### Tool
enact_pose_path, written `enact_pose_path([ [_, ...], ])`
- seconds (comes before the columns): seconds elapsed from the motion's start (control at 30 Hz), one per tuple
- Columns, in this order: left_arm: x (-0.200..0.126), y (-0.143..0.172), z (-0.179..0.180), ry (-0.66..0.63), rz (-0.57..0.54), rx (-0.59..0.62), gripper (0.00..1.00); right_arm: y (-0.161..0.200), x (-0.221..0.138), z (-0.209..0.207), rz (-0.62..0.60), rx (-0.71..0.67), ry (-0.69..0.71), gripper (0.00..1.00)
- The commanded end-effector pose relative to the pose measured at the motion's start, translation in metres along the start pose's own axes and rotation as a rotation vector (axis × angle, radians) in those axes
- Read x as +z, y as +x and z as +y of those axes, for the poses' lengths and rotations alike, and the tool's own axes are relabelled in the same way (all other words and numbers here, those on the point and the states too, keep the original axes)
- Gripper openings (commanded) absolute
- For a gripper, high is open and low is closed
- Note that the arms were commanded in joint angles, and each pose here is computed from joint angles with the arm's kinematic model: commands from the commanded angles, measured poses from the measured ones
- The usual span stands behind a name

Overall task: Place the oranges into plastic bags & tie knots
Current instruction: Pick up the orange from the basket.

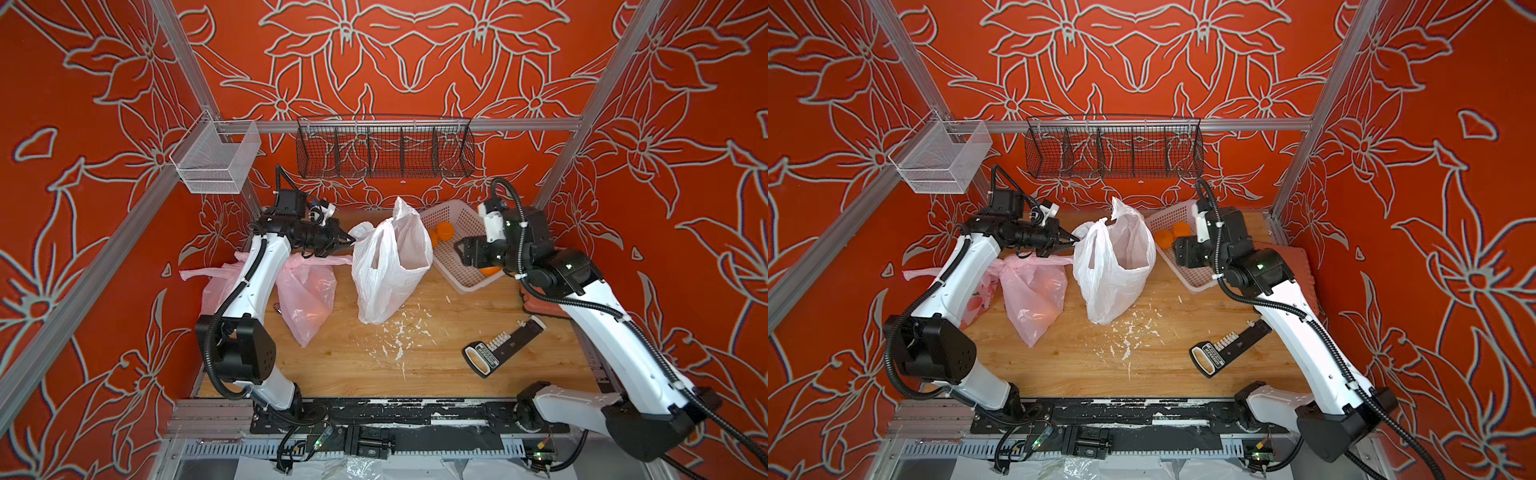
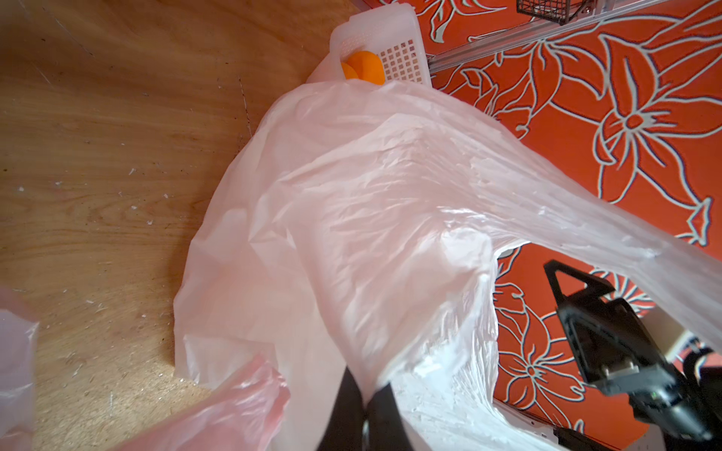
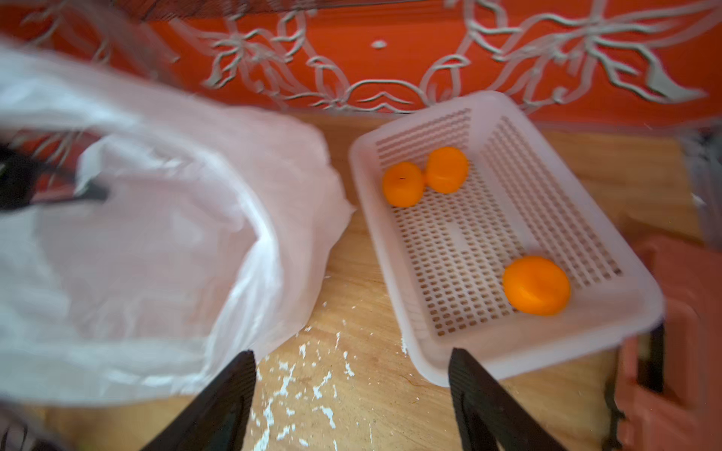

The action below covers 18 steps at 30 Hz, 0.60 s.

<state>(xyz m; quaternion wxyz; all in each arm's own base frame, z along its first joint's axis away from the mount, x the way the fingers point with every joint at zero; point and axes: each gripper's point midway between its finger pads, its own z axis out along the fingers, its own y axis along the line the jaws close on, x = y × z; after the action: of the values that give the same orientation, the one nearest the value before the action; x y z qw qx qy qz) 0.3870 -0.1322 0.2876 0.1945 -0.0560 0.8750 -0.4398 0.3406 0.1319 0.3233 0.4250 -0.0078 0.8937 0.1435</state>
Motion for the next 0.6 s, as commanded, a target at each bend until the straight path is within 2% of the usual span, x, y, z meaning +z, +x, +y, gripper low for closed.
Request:
enact_pose_path([
  [0.0,-0.004,-0.004,0.006,-0.061,0.003,0.107,0.0,0.019,0.074,-0.039,0.102,0.214,0.134,0.77],
  [0.1,-0.005,-0.008,0.025,-0.171,0.016,0.138,0.0,0.019,0.131,-0.049,0.149,0.253,0.172,0.76],
  [0.3,-0.008,-0.008,0.04,-0.264,0.024,0.168,0.0,0.011,0.233,-0.056,0.189,0.332,0.17,0.75],
  [0.4,-0.01,-0.006,0.037,-0.261,0.016,0.183,0.0,0.011,0.27,-0.069,0.209,0.325,0.226,0.76],
  [0.57,-0.008,-0.003,0.03,-0.242,0.017,0.201,0.0,0.011,0.311,-0.084,0.233,0.298,0.273,0.82],
])
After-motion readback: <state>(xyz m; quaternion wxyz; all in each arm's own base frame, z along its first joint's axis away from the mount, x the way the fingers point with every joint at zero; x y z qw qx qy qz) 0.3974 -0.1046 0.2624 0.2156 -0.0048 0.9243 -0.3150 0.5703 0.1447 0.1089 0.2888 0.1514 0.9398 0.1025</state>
